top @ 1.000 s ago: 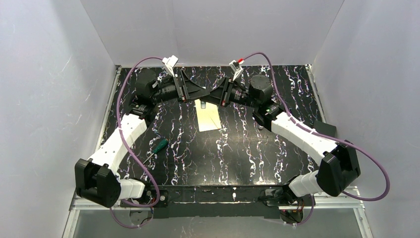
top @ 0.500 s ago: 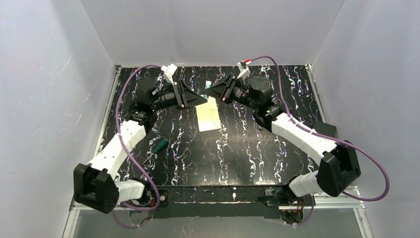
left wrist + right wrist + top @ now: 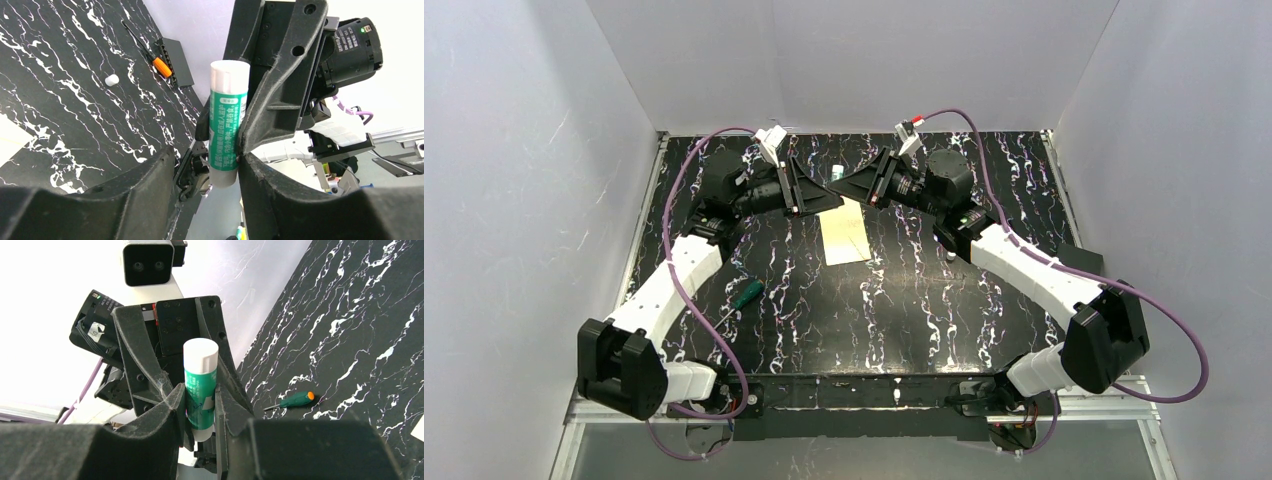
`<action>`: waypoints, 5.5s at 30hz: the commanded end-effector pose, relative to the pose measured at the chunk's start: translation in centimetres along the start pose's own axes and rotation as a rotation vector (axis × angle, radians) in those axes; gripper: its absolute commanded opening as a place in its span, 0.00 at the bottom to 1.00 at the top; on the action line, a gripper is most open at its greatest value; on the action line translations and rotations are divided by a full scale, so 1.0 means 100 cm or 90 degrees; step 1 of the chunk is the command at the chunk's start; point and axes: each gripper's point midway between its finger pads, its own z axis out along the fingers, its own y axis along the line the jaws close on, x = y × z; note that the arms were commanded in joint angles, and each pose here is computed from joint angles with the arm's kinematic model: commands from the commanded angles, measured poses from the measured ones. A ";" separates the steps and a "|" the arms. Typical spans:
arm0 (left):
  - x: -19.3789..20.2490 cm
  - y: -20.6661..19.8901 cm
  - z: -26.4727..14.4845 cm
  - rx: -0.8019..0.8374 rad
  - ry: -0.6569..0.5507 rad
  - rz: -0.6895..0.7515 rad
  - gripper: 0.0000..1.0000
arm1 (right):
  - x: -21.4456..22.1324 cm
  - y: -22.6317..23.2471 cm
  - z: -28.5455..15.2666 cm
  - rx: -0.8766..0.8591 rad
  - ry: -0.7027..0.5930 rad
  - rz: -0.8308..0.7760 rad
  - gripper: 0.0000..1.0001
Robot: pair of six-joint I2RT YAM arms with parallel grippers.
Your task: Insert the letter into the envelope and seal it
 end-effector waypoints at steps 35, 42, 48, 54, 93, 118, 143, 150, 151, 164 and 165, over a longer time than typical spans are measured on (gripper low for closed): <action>0.014 -0.003 -0.004 0.039 0.067 0.081 0.19 | -0.022 0.008 0.005 0.041 -0.009 0.004 0.06; -0.006 -0.003 0.001 0.007 0.025 0.059 0.46 | -0.020 0.018 0.005 -0.001 -0.005 -0.009 0.02; -0.009 0.003 -0.001 0.013 0.042 0.057 0.29 | -0.013 0.013 0.004 0.007 0.018 -0.029 0.02; -0.005 0.006 -0.004 0.018 0.056 0.050 0.29 | -0.004 0.010 0.003 0.009 0.058 -0.060 0.02; -0.053 0.028 -0.034 -0.204 -0.086 0.339 0.00 | -0.070 0.001 -0.008 0.281 -0.136 -0.077 0.79; -0.047 0.034 -0.032 -0.192 0.004 0.451 0.00 | -0.006 -0.010 0.061 0.240 0.012 -0.061 0.53; 0.013 -0.114 -0.060 0.249 0.167 0.304 0.00 | 0.032 0.147 -0.052 -0.362 0.174 -0.386 0.01; 0.004 -0.118 -0.057 0.222 0.123 0.335 0.00 | 0.003 0.125 -0.023 -0.227 0.112 -0.336 0.31; -0.001 -0.111 -0.053 0.197 0.105 0.338 0.00 | -0.014 0.108 -0.010 -0.136 0.061 -0.300 0.50; -0.045 -0.041 -0.045 -0.077 0.033 0.432 0.00 | -0.052 0.067 0.022 0.107 -0.121 -0.126 0.83; -0.048 -0.037 -0.047 -0.100 0.035 0.443 0.00 | -0.050 0.068 0.024 0.108 -0.120 -0.122 0.83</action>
